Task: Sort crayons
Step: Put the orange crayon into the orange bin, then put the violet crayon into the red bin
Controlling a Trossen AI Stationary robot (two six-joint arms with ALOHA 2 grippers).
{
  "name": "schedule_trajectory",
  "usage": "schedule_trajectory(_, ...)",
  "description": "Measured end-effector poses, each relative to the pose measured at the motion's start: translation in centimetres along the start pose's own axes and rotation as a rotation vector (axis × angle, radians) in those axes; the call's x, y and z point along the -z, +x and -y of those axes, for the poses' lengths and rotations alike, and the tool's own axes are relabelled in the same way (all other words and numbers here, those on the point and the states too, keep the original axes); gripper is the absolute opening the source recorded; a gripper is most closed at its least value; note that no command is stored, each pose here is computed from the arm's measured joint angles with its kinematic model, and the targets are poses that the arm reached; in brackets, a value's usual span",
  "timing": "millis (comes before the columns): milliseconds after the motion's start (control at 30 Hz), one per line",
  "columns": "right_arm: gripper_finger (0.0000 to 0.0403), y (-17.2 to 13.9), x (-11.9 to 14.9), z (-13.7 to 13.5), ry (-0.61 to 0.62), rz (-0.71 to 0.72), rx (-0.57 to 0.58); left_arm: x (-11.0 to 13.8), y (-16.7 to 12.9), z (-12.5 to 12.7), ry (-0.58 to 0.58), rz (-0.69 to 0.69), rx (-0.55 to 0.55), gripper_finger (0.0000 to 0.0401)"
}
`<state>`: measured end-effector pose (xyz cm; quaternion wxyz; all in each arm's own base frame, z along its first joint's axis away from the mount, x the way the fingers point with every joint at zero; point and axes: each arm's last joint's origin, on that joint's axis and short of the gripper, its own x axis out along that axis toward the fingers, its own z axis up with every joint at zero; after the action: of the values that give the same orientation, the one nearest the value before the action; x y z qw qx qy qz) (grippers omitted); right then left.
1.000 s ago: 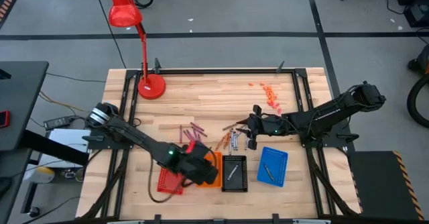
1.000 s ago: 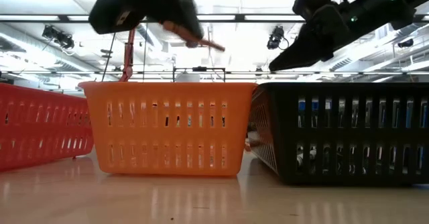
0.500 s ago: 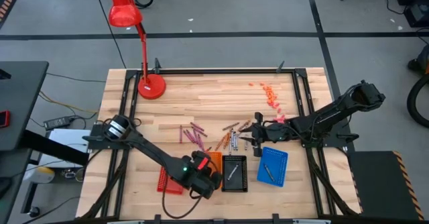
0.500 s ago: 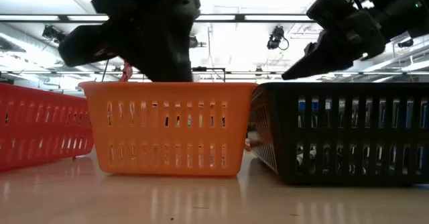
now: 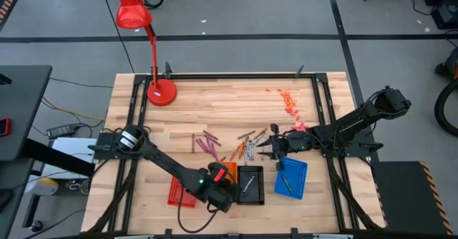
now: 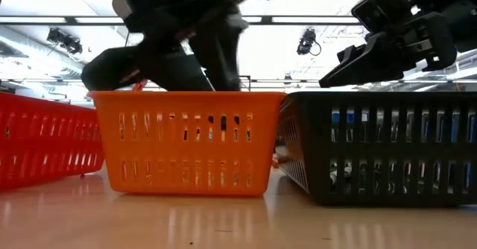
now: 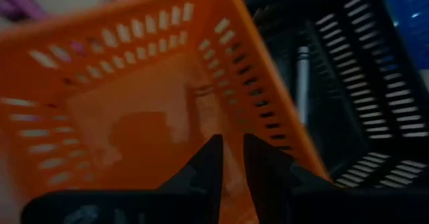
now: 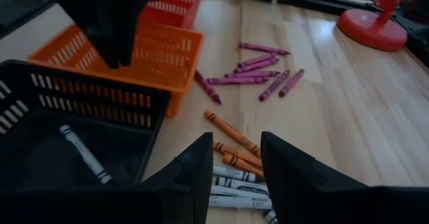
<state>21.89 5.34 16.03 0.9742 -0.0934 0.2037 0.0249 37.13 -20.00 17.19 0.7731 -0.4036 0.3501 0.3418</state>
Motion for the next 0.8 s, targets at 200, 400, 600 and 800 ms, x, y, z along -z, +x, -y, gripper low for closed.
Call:
schedule_trajectory(200, 0.0129, 0.0, 0.0, -0.1, -0.022, -0.003, -0.025, -0.1, 0.3, -0.1, -0.002, 0.001, -0.014, 0.0096)
schedule_trajectory(400, 0.0129, 0.0, 0.2, -0.1, -0.031, -0.013, -0.033, -1.5, -1.4, 0.3, 0.041, 0.005, 0.028, 0.0099)
schedule_trajectory(600, 0.0129, 0.0, 0.1, -0.2, -0.035, -0.003, -0.075, -3.9, -3.4, 0.3, 0.177, 0.022, 0.045, 0.0085)
schedule_trajectory(800, 0.0129, 0.0, 0.2, -0.4, -0.03, -0.009, -0.139, -6.3, -3.5, -1.0, 0.409, 0.017, -0.081, 0.0078)
